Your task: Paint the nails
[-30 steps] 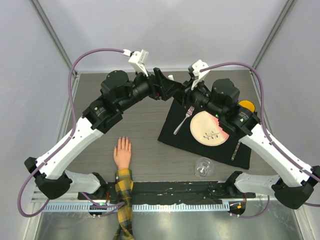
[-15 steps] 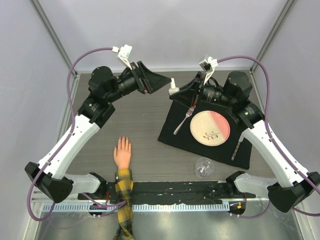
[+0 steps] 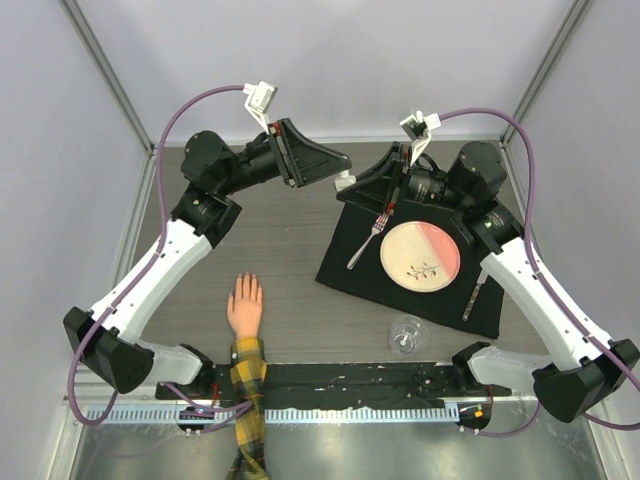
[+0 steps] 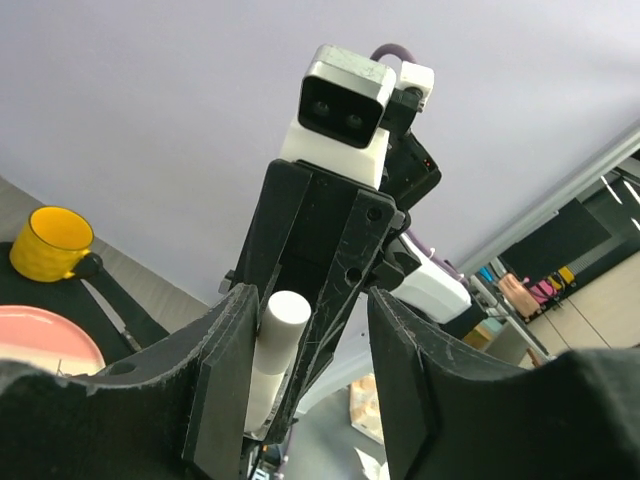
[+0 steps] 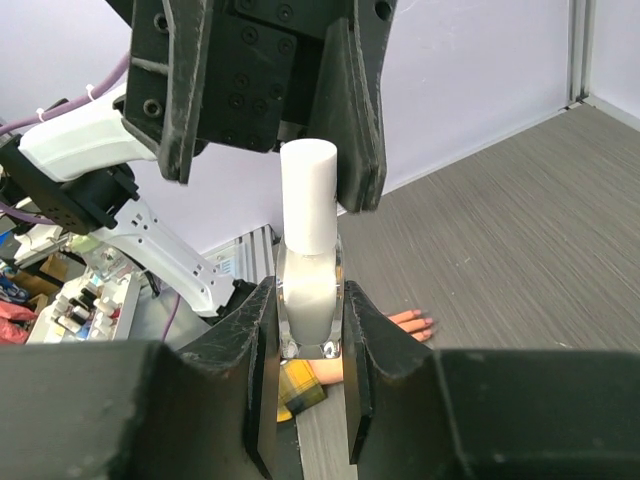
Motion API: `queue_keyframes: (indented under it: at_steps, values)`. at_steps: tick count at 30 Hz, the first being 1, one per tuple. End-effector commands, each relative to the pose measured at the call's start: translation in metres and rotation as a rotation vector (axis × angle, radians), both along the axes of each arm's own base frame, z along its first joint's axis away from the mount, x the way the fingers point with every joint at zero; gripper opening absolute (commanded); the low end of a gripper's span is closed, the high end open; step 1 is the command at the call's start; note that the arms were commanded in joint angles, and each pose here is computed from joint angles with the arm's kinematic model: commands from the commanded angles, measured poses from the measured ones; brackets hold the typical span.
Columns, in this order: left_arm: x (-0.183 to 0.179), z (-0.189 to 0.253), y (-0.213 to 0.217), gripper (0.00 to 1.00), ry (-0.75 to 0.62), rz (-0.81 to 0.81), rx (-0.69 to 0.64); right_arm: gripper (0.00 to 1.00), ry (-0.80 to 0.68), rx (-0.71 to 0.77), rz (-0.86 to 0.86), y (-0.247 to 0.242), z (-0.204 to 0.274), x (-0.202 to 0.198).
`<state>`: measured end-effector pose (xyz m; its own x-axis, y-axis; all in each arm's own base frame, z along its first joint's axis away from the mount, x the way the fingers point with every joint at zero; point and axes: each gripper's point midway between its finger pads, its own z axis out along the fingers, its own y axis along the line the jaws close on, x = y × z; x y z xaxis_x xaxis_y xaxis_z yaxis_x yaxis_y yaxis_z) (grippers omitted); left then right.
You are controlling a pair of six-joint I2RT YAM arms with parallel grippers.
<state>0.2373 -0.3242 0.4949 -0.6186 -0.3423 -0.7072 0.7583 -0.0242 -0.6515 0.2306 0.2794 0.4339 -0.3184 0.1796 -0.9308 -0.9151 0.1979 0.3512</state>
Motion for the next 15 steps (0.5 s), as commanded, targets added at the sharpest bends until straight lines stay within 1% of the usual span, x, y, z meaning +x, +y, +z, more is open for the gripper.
queue_keyframes:
  at_steps: [1, 4, 6, 7, 9, 10, 12, 13, 14, 15]
  values:
    - [-0.016, 0.01, -0.001, 0.53, -0.036, -0.094, -0.013, 0.0, -0.052, 0.041, 0.007, -0.001, 0.016, -0.002]
    - [-0.016, 0.009, -0.003, 0.55, -0.033, -0.106, -0.007, 0.0, -0.057, 0.042, 0.005, -0.001, 0.018, -0.001]
    - [-0.017, 0.013, -0.003, 0.51, -0.042, -0.11, -0.01, 0.0, -0.073, 0.038, -0.005, -0.002, 0.018, 0.0]
    - [-0.016, 0.012, -0.004, 0.42, -0.035, -0.113, -0.005, 0.0, -0.072, 0.032, -0.014, -0.003, 0.016, 0.001]
    - [-0.014, 0.015, -0.004, 0.33, -0.048, -0.102, -0.002, 0.0, -0.093, 0.022, -0.047, -0.005, 0.016, 0.005]
    - [-0.012, 0.014, -0.004, 0.27, -0.039, -0.095, 0.005, 0.0, -0.117, -0.004, -0.074, -0.007, 0.011, 0.009]
    - [-0.005, 0.017, -0.003, 0.2, -0.054, -0.037, -0.001, 0.0, -0.147, -0.022, -0.154, -0.011, 0.011, 0.02]
    - [-0.001, 0.015, -0.003, 0.07, -0.054, -0.001, 0.005, 0.0, -0.166, -0.078, -0.198, -0.013, 0.002, 0.025]
    - [-0.007, 0.02, -0.003, 0.01, -0.074, 0.024, 0.002, 0.0, -0.184, -0.087, -0.312, -0.021, 0.006, 0.04]
    - [-0.005, 0.019, -0.004, 0.0, -0.134, 0.073, 0.024, 0.0, -0.206, -0.089, -0.343, -0.019, 0.011, 0.037]
